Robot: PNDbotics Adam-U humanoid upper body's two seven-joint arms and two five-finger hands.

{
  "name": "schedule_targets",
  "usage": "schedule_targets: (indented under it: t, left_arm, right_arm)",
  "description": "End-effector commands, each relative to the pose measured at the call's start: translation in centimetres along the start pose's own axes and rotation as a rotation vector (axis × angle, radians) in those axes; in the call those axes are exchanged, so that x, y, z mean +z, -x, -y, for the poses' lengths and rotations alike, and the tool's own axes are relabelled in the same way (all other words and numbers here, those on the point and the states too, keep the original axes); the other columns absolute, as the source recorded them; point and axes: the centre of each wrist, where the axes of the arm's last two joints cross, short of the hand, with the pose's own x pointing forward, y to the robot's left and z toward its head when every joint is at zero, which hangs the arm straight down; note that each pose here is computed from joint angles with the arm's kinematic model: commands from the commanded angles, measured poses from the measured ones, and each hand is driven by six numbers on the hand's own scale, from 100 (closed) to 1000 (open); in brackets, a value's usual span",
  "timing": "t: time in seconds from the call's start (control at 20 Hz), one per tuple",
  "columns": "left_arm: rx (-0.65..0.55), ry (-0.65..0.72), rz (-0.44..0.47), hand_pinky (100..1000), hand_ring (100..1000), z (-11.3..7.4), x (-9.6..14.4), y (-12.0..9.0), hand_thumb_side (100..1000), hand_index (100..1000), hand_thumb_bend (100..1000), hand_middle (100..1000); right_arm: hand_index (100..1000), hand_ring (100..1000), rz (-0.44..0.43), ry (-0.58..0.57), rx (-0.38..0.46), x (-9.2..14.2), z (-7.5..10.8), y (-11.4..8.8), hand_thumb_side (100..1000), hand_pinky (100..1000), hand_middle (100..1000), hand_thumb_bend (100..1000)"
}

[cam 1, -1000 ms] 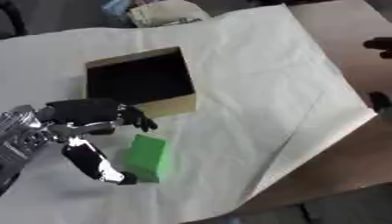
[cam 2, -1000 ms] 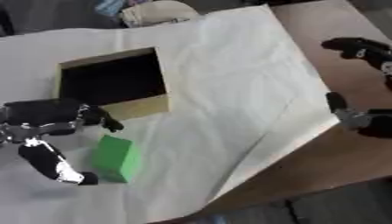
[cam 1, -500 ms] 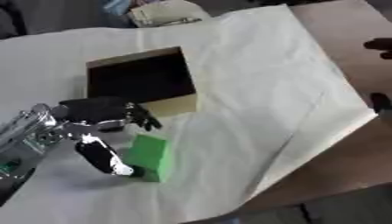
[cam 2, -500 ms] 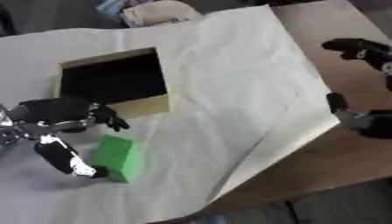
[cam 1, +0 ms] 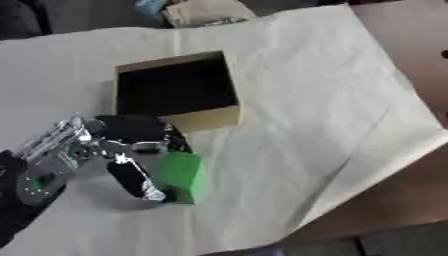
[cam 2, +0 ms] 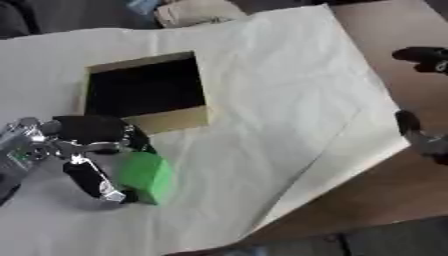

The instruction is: Pick up objects on the table and place them in the box.

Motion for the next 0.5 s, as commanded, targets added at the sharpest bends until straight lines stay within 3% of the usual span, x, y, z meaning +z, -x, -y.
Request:
schedule_targets:
  t: [0.05,0.25,0.5]
  left_arm:
    - [-0.015,0.002,-0.017,729,567,-0.2,0.4,0.3,437,726,278,491]
    - [-0.012,-0.073,-0.03,694,491,-0.9,0.9,0.3,408,643,140,397]
    - [-0.03,-0.185,-0.07,695,493,-3.1,3.4,0.2,406,643,119,396]
  right_arm:
    - [1000,1000,0.018,0.01,0.027,-0.1,1.0,-0.5,100,900,921,100]
    - [1000,1000,0.016,0.011,0.026,-0.1,1.0,-0.4,100,900,921,100]
    - [1000,1000,0.014,0.007,0.025,0.0,0.9,-0.4,100,900,920,100]
